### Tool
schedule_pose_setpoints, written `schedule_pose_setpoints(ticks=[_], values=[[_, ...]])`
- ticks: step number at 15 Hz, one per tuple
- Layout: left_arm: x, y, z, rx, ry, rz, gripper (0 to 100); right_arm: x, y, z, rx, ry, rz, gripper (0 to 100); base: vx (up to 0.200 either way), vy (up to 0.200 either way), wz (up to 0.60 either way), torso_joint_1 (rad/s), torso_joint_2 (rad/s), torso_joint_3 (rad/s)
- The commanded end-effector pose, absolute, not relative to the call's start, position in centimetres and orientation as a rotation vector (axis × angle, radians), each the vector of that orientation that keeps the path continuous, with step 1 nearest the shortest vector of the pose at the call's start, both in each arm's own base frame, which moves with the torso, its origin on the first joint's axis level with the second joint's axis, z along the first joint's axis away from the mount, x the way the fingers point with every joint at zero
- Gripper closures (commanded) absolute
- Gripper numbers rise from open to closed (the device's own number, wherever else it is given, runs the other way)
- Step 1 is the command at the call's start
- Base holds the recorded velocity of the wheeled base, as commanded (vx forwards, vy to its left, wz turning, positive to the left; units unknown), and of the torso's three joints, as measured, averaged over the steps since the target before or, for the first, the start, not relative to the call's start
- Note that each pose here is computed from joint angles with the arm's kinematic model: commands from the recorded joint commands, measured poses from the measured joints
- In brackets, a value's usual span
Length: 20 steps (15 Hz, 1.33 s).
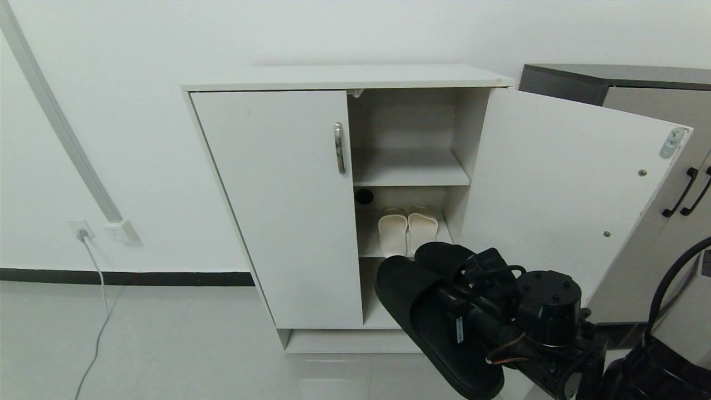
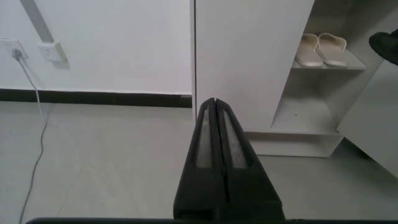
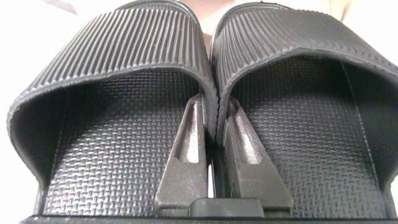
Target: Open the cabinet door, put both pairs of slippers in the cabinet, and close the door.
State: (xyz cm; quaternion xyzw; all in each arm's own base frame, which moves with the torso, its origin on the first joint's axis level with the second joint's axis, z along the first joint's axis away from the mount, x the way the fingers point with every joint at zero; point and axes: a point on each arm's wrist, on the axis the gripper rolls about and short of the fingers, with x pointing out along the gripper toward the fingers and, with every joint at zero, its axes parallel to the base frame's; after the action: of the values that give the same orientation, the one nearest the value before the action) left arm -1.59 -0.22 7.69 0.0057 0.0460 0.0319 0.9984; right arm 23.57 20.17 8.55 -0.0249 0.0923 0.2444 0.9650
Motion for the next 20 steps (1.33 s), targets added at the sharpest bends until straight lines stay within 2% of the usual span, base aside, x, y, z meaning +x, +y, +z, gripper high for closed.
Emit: schedule_pose_setpoints(ticks=[1, 9, 12, 14, 17, 20], values=[[-1.6, -0.2, 7.7, 0.011, 0.094, 0.065, 100, 23.7, 20.3, 8.1, -0.054, 0.191, 0.495, 100, 0.000, 0.000, 0.00, 0.000, 0.00, 0.000], [-1.6, -0.2, 7.7, 0.011, 0.094, 0.065, 100, 24.1, 20.6, 7.0, -0.072, 0.166, 0.495, 100, 0.000, 0.025, 0.00, 0.001, 0.07, 0.045], [-1.6, -0.2, 7.7, 0.011, 0.094, 0.064, 100, 25.2, 25.7, 7.7, -0.071, 0.122, 0.269, 100, 0.000, 0.000, 0.00, 0.000, 0.00, 0.000], [-1.6, -0.2, 7.7, 0.011, 0.094, 0.064, 100, 26.6, 27.4, 7.7, -0.063, 0.162, 0.180, 100, 0.000, 0.000, 0.00, 0.000, 0.00, 0.000], [-1.6, -0.2, 7.7, 0.011, 0.094, 0.065, 100, 28.8, 29.5, 10.5, -0.019, 0.203, 0.051, 100, 0.000, 0.000, 0.00, 0.000, 0.00, 0.000], [-1.6, -0.2, 7.7, 0.011, 0.094, 0.065, 100, 30.5, 31.2, 14.6, 0.003, 0.231, 0.027, 100, 0.000, 0.000, 0.00, 0.000, 0.00, 0.000]])
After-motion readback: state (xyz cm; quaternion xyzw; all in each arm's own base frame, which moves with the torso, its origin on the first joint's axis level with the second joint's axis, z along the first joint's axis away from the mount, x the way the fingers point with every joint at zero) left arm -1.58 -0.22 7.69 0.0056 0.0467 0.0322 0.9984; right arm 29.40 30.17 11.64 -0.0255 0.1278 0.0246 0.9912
